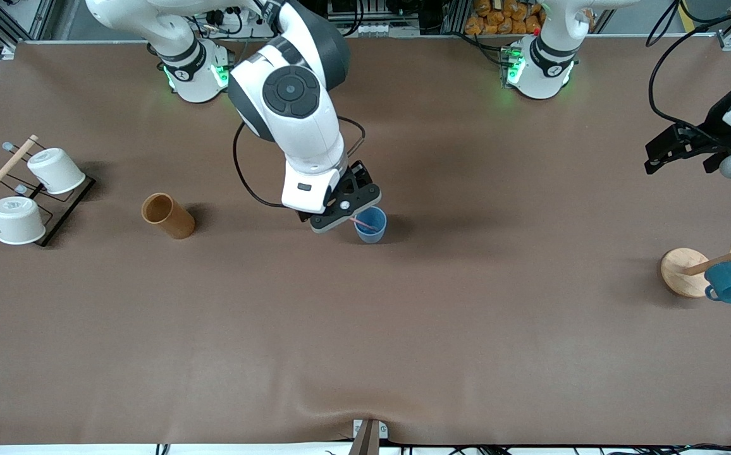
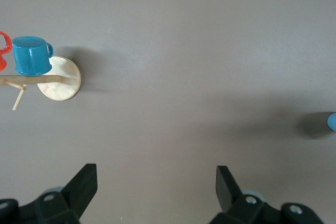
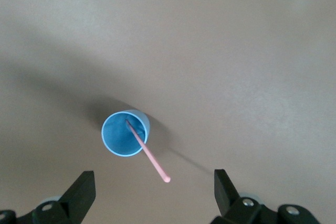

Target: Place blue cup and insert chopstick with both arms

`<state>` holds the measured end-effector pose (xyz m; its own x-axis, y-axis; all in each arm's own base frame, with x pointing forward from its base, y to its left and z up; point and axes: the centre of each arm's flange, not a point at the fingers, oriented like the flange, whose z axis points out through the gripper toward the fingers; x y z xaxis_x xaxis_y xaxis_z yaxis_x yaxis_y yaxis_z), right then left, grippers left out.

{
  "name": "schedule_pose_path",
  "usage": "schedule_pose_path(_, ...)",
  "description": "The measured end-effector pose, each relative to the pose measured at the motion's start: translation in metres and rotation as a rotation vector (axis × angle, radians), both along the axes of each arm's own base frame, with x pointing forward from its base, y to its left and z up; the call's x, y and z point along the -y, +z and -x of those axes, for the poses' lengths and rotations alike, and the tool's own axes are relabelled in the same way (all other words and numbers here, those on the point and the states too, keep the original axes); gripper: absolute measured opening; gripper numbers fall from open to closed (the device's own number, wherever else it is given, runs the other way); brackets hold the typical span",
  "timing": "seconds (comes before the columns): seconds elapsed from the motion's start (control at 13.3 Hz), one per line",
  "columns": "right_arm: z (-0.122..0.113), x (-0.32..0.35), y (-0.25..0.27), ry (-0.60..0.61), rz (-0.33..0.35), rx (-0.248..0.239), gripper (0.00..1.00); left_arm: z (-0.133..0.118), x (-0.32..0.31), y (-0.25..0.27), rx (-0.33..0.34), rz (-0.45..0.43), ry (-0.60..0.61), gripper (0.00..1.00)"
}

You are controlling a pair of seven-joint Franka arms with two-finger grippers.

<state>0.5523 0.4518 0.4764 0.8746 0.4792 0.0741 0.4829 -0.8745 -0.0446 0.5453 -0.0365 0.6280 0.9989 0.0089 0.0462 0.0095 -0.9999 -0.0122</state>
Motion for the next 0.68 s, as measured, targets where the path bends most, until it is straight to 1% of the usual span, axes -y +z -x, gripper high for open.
schedule_pose_path(0.23,-0.012,0.034,0.045,-0.047,0.009,0.073,1.00,0.000,0.000,0.000,0.000,0.000,0.000,1.00)
schedule_pose_path(0.45,-0.026,0.094,0.108,-0.138,0.001,0.146,1.00,0.000,0.000,0.000,0.000,0.000,0.000,1.00)
schedule_pose_path(0.53,-0.029,0.114,0.123,-0.161,-0.002,0.162,1.00,0.000,0.000,0.000,0.000,0.000,0.001,1.00)
schedule_pose_path(0.6,-0.031,0.128,0.134,-0.178,-0.003,0.168,1.00,0.000,0.000,0.000,0.000,0.000,0.001,1.00)
schedule_pose_path(0.68,-0.029,0.137,0.139,-0.187,0.005,0.155,1.00,0.000,0.000,0.000,0.001,0.000,0.001,1.00)
